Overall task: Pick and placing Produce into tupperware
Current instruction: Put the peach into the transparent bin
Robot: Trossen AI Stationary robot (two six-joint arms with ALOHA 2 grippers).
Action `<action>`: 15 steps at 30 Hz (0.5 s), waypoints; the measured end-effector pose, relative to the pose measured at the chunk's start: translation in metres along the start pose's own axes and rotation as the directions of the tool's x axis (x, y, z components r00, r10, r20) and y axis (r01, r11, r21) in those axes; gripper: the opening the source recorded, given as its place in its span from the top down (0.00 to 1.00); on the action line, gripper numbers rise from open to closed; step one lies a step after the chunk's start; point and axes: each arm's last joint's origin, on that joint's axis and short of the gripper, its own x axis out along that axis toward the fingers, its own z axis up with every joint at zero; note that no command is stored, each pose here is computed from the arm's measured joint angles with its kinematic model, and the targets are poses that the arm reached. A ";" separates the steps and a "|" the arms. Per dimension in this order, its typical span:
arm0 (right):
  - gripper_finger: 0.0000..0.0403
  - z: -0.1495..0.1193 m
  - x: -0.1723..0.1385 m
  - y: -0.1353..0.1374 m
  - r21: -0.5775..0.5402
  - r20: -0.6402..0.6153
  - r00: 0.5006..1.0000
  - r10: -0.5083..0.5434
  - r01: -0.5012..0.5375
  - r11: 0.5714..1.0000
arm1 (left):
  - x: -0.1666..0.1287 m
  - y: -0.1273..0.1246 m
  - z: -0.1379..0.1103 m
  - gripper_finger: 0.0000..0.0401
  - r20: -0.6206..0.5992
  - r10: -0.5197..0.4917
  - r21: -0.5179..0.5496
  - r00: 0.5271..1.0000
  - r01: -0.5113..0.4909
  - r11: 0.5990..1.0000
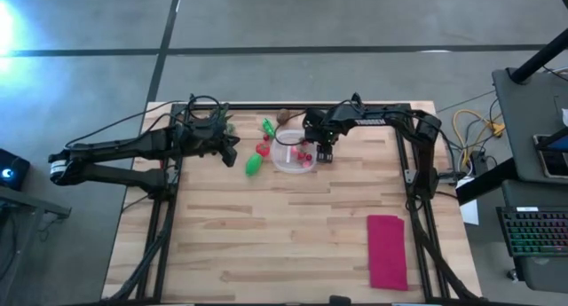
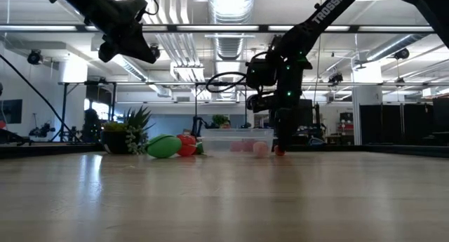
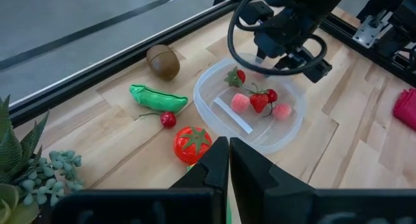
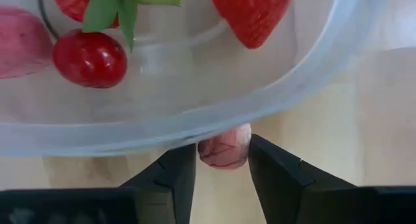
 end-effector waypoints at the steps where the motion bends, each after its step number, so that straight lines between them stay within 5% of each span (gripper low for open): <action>1: 0.67 0.000 0.002 0.000 0.005 -0.004 1.000 0.002 -0.002 1.000 | 0.000 0.000 0.000 1.00 0.000 0.000 0.000 1.000 0.000 1.000; 7: 0.66 0.000 0.004 0.000 0.015 -0.008 1.000 -0.001 0.001 1.000 | 0.000 0.000 0.000 1.00 -0.001 0.000 0.000 1.000 0.000 1.000; 15: 0.77 0.001 0.002 -0.002 0.031 -0.028 0.999 -0.039 0.039 0.999 | 0.000 0.000 0.000 1.00 -0.001 0.001 0.000 1.000 -0.001 1.000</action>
